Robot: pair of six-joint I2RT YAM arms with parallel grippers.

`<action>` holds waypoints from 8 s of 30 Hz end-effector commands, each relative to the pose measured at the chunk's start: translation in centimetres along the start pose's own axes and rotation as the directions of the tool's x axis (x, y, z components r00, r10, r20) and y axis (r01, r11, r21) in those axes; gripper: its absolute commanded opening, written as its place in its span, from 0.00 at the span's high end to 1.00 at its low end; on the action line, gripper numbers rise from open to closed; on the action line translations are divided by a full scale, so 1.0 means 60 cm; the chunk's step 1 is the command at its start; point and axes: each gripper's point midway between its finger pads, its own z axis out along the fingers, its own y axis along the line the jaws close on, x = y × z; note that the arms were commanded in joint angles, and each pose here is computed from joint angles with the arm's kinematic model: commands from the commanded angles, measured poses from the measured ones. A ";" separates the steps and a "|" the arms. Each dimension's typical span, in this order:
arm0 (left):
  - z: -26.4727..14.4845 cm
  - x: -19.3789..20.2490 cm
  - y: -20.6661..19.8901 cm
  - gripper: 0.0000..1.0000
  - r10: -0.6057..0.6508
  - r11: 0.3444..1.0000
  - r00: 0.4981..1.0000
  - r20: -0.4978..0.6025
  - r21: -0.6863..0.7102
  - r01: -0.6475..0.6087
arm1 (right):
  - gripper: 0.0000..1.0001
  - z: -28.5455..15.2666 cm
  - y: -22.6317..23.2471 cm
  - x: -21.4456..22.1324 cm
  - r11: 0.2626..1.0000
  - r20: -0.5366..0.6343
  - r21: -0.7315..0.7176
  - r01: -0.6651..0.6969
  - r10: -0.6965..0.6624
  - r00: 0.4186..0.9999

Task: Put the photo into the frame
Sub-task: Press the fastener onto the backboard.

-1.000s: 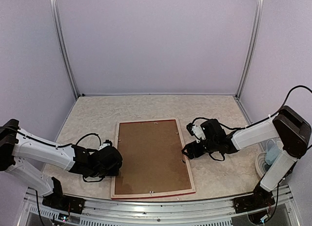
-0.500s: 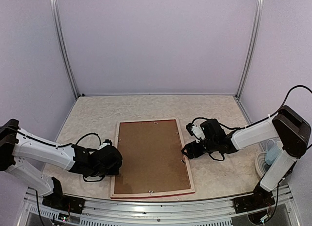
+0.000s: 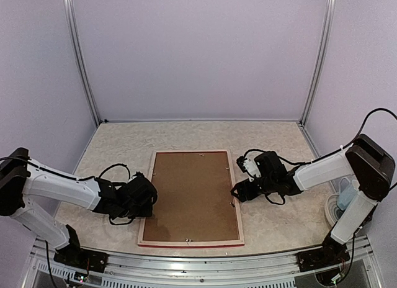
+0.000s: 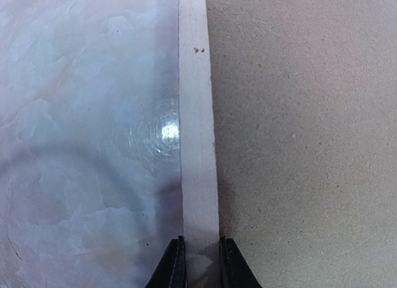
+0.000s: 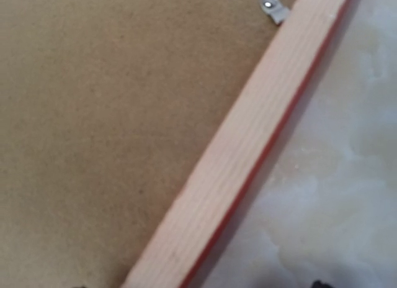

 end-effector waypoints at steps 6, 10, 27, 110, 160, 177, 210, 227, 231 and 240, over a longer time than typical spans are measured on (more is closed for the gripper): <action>0.016 -0.081 0.001 0.82 0.004 1.000 0.997 0.080 0.015 -0.005 | 0.23 0.013 -0.002 0.049 1.000 -0.105 0.016 0.020 -0.019 0.994; 0.012 -0.101 0.004 0.76 0.003 1.000 0.996 0.094 0.001 -0.003 | 0.23 0.012 -0.004 0.050 0.999 -0.106 0.026 0.022 -0.020 0.994; 0.028 -0.059 0.000 0.58 0.022 1.000 0.999 -0.033 0.001 -0.022 | 0.23 0.014 -0.004 0.050 0.999 -0.110 0.031 0.027 -0.023 0.994; -0.002 -0.033 0.002 0.69 -0.005 1.000 1.000 -0.014 -0.002 0.005 | 0.23 0.021 -0.003 0.056 0.997 -0.133 0.054 0.051 -0.044 0.990; 0.034 -0.120 0.054 0.34 -0.065 0.983 0.975 0.213 0.183 0.025 | 0.21 -0.024 0.083 0.030 0.993 -0.241 0.083 0.080 -0.058 0.969; 0.056 -0.107 0.048 0.35 -0.033 0.986 0.985 0.168 0.169 0.004 | 0.37 -0.019 0.076 0.043 0.989 -0.279 0.093 0.118 -0.088 0.956; 0.066 -0.099 0.045 0.46 -0.017 0.986 0.989 0.144 0.166 -0.007 | 0.47 -0.022 0.102 0.032 0.984 -0.308 0.029 0.173 -0.156 0.938; 0.065 -0.100 0.042 0.46 -0.016 0.985 0.989 0.144 0.172 -0.009 | 0.28 -0.022 0.085 0.001 0.963 -0.316 0.094 0.253 -0.212 0.925; 0.066 -0.100 0.042 0.46 -0.014 0.985 0.990 0.143 0.173 -0.011 | 0.27 -0.016 0.075 0.012 0.959 -0.340 0.111 0.259 -0.208 0.917; 0.066 -0.099 0.041 0.46 -0.012 0.984 0.990 0.141 0.176 -0.013 | 0.30 -0.009 0.064 0.031 0.965 -0.370 0.090 0.246 -0.197 0.908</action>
